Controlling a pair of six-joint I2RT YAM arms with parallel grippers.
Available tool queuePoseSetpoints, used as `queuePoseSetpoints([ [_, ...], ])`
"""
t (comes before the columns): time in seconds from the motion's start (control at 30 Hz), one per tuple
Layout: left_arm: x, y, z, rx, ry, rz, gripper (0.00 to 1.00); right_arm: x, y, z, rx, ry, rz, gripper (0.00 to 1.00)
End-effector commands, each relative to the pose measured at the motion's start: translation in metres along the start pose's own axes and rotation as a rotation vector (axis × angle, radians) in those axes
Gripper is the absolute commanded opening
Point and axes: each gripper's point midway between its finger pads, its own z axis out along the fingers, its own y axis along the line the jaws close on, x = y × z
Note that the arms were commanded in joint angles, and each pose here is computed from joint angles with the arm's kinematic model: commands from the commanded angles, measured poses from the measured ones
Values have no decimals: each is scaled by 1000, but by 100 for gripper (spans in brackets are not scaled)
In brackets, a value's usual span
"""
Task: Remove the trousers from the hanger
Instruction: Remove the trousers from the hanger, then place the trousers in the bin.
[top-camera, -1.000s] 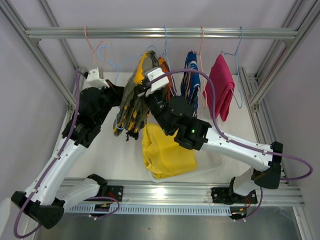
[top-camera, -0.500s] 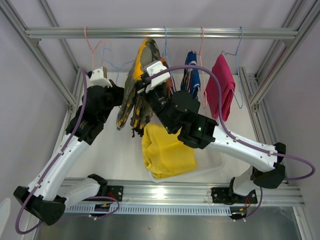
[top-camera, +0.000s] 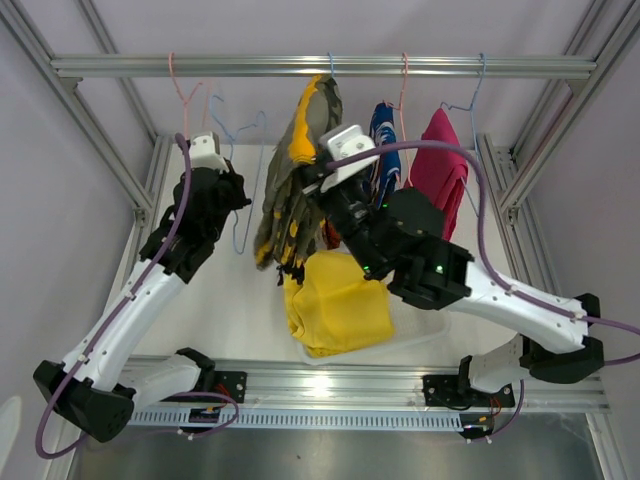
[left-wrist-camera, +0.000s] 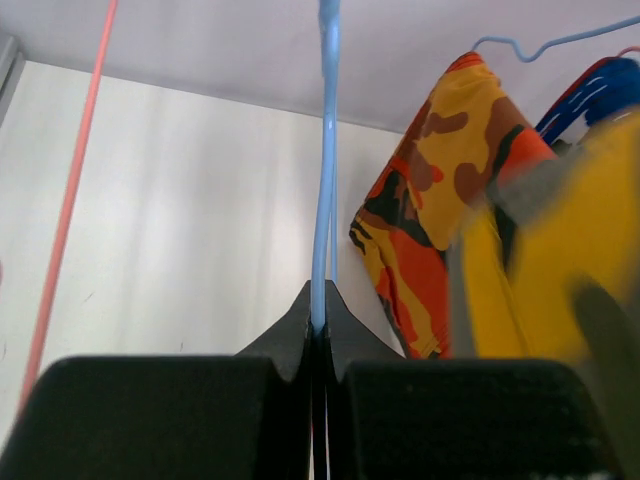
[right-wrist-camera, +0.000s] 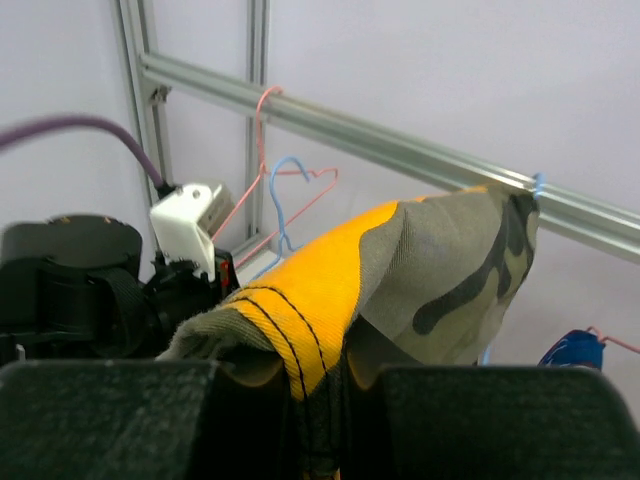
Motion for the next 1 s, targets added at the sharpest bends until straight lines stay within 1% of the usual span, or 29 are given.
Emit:
queuePoseSetpoints([
  [0.0, -11, 6, 8, -40, -52, 21, 0, -99, -56, -37, 63, -233, 176, 0],
  [0.07, -13, 5, 7, -31, -61, 20, 1, -102, -63, -44, 68, -235, 182, 0],
  [0.2, -16, 3, 4, -18, -70, 18, 0, -92, -68, -53, 66, -215, 185, 0],
  [0.23, -16, 3, 4, -17, -71, 19, 0, -78, -63, -53, 64, -188, 170, 0],
  [0.3, -20, 4, 1, -15, -83, 16, 0, -72, -71, -61, 85, -194, 186, 0],
  [0.33, -21, 3, 0, -14, -88, 16, 0, -51, -66, -61, 84, -160, 168, 0],
  [0.43, -25, 4, -3, -11, -100, 16, 1, -39, -75, -75, 95, -149, 197, 0],
  [0.47, -25, 4, -4, -13, -101, 19, 0, -22, -71, -77, 88, -121, 186, 0],
  [0.53, -29, 4, -7, -11, -112, 16, 0, -17, -80, -89, 98, -121, 222, 0],
  [0.57, -28, 5, -6, -11, -111, 18, 0, 0, -77, -92, 94, -94, 210, 0],
  [0.63, -30, 5, -8, -10, -116, 15, 0, 5, -88, -104, 113, -93, 244, 0],
  [0.67, -30, 5, -9, -9, -118, 15, 0, 21, -85, -106, 111, -66, 229, 0],
  [0.73, -30, 3, -9, -6, -118, 21, 1, 26, -96, -117, 135, -65, 257, 0],
  [0.8, -30, 3, -10, -8, -122, 25, 0, 45, -96, -123, 142, -33, 246, 0],
  [0.83, -30, 2, -10, -7, -123, 26, 0, 45, -103, -129, 155, -37, 267, 0],
  [0.9, -31, 2, -11, -6, -126, 30, 0, 61, -105, -136, 165, -7, 255, 0],
  [0.97, -31, 1, -11, -5, -126, 33, 0, 64, -114, -145, 182, -8, 278, 0],
])
